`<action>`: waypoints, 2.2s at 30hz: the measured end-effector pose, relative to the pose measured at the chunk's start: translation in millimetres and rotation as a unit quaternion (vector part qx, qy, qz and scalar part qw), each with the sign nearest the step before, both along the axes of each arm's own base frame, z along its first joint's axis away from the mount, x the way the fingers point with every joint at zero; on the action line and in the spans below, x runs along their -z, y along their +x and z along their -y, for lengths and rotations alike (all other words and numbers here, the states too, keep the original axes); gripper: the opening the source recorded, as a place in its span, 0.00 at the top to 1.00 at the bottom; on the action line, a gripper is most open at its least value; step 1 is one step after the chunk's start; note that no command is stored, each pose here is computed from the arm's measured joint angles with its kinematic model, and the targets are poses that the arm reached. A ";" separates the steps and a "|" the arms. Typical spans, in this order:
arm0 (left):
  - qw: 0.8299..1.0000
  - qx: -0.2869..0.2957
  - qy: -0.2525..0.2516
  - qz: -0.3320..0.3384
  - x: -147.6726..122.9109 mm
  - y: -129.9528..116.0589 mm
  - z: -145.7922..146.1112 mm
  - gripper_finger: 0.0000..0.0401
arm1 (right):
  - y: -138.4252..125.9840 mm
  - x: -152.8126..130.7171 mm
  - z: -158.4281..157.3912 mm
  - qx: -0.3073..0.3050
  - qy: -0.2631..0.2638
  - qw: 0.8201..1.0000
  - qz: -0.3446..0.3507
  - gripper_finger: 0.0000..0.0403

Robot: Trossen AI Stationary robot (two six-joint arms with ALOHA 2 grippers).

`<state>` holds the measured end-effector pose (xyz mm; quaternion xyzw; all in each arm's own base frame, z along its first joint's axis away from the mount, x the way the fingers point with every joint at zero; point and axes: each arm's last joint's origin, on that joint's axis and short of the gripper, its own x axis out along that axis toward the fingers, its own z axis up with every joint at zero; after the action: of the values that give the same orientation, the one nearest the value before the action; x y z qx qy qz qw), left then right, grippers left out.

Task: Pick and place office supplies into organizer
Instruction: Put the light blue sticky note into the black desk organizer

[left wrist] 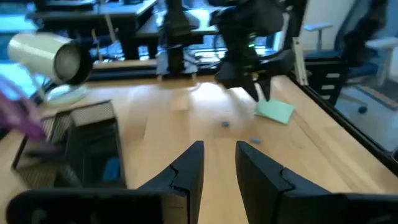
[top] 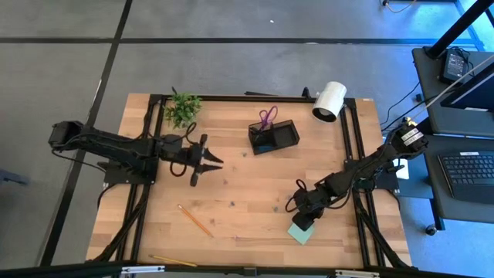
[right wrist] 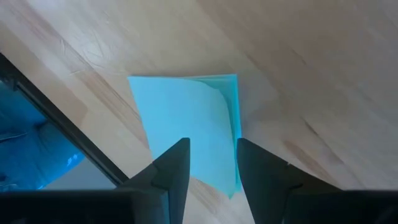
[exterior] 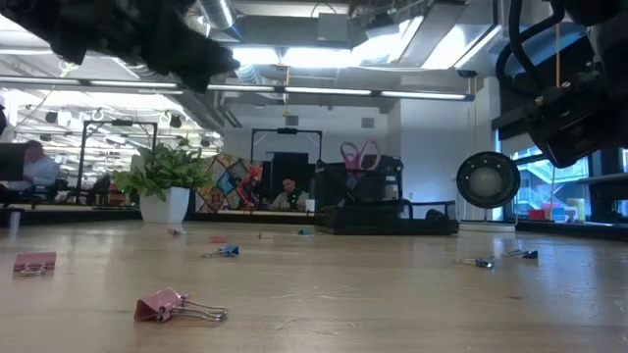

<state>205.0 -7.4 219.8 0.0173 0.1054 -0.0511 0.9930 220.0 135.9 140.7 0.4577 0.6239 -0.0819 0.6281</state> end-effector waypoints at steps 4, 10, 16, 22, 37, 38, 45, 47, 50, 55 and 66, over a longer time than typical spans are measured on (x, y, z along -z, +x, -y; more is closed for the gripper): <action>0.998 0.020 0.059 0.006 -9.9 14.0 19.8 0.79 | 0.3 0.0 0.4 0.001 0.000 1.000 0.000 0.66; 0.989 0.036 0.143 -0.007 -17.5 52.0 58.3 0.79 | 0.1 0.0 0.5 0.001 0.000 1.000 -0.002 0.66; 0.965 0.045 0.257 -0.025 -6.4 91.9 102.2 0.79 | -0.5 0.4 0.8 0.003 -0.002 1.000 -0.006 0.66; 0.941 0.046 0.333 -0.032 9.1 119.5 152.0 0.79 | -0.5 0.4 0.9 0.003 -0.002 1.000 -0.006 0.66; 0.896 0.031 0.442 -0.024 48.9 207.9 232.6 0.78 | -0.6 0.4 0.9 0.004 -0.002 1.000 -0.007 0.66; 0.893 0.032 0.449 -0.021 50.1 212.5 235.3 0.78 | -0.6 0.4 1.0 0.005 -0.002 1.000 -0.007 0.66; 0.872 0.056 0.486 -0.018 69.2 224.8 253.7 0.78 | -0.3 0.2 0.7 0.011 0.002 1.000 -0.010 0.66; 0.863 0.065 0.501 -0.023 77.0 224.3 256.6 0.78 | -0.3 0.2 0.7 0.015 0.004 1.000 -0.013 0.66; 0.858 0.073 0.508 -0.030 88.4 223.5 259.6 0.78 | -0.2 0.1 0.6 0.015 0.005 1.000 -0.012 0.66; 0.860 0.068 0.503 -0.048 105.8 229.0 252.2 0.78 | 0.1 -0.1 0.3 0.014 0.006 1.000 -0.010 0.66; 0.895 0.098 0.427 -0.088 96.3 259.7 228.7 0.79 | 1.0 -0.5 -0.2 0.014 0.009 1.000 -0.005 0.66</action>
<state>464.7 -236.2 123.5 0.4451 0.2013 -0.0996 0.8668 221.0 136.1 141.2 0.4720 0.6213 -0.0876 0.6193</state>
